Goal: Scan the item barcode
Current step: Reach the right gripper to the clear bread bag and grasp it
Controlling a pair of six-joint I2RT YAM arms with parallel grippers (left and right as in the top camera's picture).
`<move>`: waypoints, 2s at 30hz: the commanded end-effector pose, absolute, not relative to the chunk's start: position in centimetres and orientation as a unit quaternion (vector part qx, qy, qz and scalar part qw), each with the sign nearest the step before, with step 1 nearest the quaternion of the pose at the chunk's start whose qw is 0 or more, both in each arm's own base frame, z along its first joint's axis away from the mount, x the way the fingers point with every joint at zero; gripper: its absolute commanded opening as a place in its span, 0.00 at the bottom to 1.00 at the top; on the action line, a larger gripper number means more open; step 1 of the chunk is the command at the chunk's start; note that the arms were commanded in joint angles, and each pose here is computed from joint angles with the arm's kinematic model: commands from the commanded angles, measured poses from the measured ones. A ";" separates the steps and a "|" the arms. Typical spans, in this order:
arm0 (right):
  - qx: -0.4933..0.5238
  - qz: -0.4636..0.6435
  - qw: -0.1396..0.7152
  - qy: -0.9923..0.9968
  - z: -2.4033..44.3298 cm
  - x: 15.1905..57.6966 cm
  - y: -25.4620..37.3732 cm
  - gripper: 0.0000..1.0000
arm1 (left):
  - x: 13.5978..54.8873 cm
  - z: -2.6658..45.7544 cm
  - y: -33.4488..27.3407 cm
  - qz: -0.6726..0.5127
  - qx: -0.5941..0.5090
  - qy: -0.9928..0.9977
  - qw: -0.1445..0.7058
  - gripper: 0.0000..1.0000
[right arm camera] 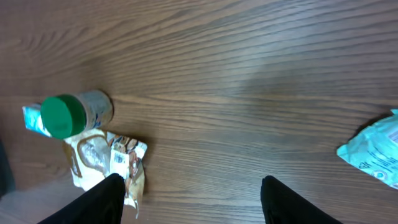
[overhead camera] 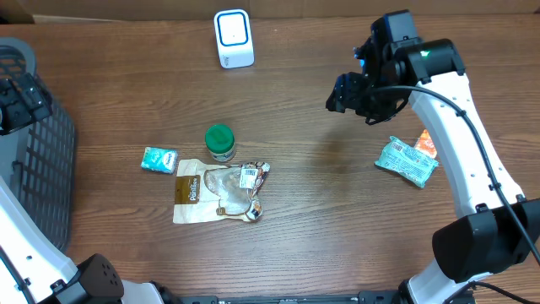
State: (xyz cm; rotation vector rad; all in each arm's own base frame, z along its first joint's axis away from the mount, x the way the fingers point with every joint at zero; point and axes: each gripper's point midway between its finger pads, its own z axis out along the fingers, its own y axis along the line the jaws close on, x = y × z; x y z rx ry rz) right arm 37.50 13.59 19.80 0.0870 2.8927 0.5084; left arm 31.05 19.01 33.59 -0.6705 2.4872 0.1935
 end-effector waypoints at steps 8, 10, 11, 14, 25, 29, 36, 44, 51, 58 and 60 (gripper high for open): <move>-0.030 0.183 0.049 0.981 16.4 33.9 18.4 0.68 | 31.1 33.9 19.2 0.076 -0.245 0.925 0.279 1.00; -0.043 0.193 0.036 0.980 16.0 33.0 19.5 0.68 | 31.1 33.9 19.2 0.077 -0.244 0.925 0.279 0.99; -0.053 0.204 0.027 0.977 16.0 32.4 20.5 0.67 | 31.1 33.9 19.2 0.076 -0.245 0.925 0.279 1.00; -0.083 0.228 0.015 0.970 15.9 31.0 23.0 0.66 | 31.1 33.9 19.2 0.076 -0.245 0.925 0.279 0.99; -0.164 0.264 0.010 0.950 12.9 24.8 32.8 0.63 | 31.1 33.9 19.2 0.076 -0.245 0.925 0.279 0.99; -0.193 0.287 0.035 0.938 11.5 23.0 36.3 0.60 | 31.1 33.9 19.2 0.076 -0.245 0.925 0.279 1.00; -0.214 0.268 0.086 0.935 8.5 21.7 38.8 0.60 | 31.1 33.9 19.2 0.076 -0.245 0.925 0.279 1.00; -0.194 0.274 0.023 0.942 5.7 20.4 39.1 0.61 | 31.1 33.9 19.2 0.076 -0.245 0.925 0.279 1.00; -0.112 0.240 -0.018 0.964 3.6 21.2 36.9 0.61 | 31.1 33.9 19.2 0.076 -0.245 0.925 0.279 1.00; -0.047 0.199 -0.037 0.978 2.3 22.9 33.5 0.59 | 31.1 33.9 19.2 0.076 -0.245 0.925 0.279 0.99; -0.034 0.191 -0.035 0.980 2.2 23.7 32.6 0.59 | 31.1 33.9 19.2 0.076 -0.245 0.925 0.279 1.00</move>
